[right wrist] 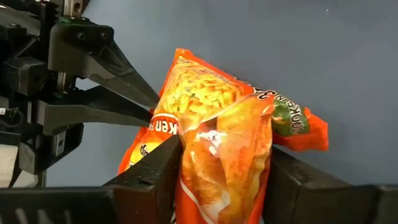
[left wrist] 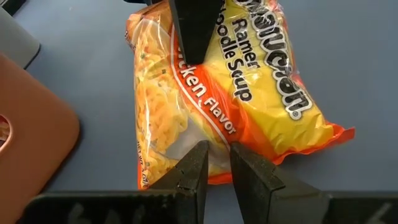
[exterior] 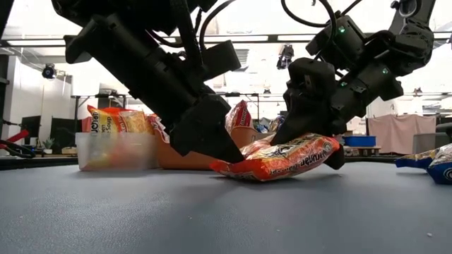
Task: Sort Maruchan noodles
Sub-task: Put the orange noodle pack into the transparent bin
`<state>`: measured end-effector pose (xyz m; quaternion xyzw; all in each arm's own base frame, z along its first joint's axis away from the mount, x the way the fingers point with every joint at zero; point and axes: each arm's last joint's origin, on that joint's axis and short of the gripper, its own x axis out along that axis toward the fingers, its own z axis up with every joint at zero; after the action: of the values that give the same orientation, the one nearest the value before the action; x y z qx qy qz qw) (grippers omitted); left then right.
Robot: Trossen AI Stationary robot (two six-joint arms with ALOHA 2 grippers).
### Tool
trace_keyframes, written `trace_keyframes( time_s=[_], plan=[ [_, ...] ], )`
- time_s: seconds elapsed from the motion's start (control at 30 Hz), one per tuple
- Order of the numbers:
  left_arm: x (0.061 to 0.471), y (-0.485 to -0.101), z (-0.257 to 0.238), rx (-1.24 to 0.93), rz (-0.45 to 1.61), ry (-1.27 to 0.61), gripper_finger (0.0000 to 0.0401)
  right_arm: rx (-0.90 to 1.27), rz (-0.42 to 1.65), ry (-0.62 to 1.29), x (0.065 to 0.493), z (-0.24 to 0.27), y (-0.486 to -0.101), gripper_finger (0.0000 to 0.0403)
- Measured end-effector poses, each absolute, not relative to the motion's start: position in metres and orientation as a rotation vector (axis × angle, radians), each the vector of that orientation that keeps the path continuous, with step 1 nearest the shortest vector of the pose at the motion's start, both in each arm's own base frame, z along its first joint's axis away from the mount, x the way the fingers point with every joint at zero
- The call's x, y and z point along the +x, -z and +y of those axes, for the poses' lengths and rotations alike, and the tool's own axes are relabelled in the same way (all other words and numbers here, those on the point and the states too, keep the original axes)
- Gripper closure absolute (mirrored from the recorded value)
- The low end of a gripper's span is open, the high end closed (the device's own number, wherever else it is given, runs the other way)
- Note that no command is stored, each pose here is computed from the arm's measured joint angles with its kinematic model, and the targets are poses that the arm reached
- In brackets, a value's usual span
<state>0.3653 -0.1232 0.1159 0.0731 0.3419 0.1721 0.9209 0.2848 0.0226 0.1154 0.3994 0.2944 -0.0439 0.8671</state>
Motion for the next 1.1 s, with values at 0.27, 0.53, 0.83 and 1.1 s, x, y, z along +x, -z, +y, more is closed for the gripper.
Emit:
trace_keyframes(
  time_s=[0.27, 0.53, 0.83, 1.1],
  plan=[
    [0.362, -0.126, -0.123, 0.182, 0.706, -0.348, 0.0349, 0.802, 0.604, 0.075, 0.285, 0.023, -0.118, 0.0264],
    [0.343, -0.166, -0.115, 0.292, 0.740, -0.395, 0.0349, 0.767, 0.535, 0.033, 0.289, 0.023, -0.124, 0.0265],
    [0.306, -0.232, -0.098, 0.417, 0.677, -0.469, 0.0349, 0.667, 0.429, -0.011, 0.300, 0.023, -0.138, 0.0265],
    [0.253, -0.266, -0.074, 0.422, 0.548, -0.576, 0.0349, 0.518, 0.316, -0.066, 0.325, 0.023, -0.169, 0.0265]
  ],
)
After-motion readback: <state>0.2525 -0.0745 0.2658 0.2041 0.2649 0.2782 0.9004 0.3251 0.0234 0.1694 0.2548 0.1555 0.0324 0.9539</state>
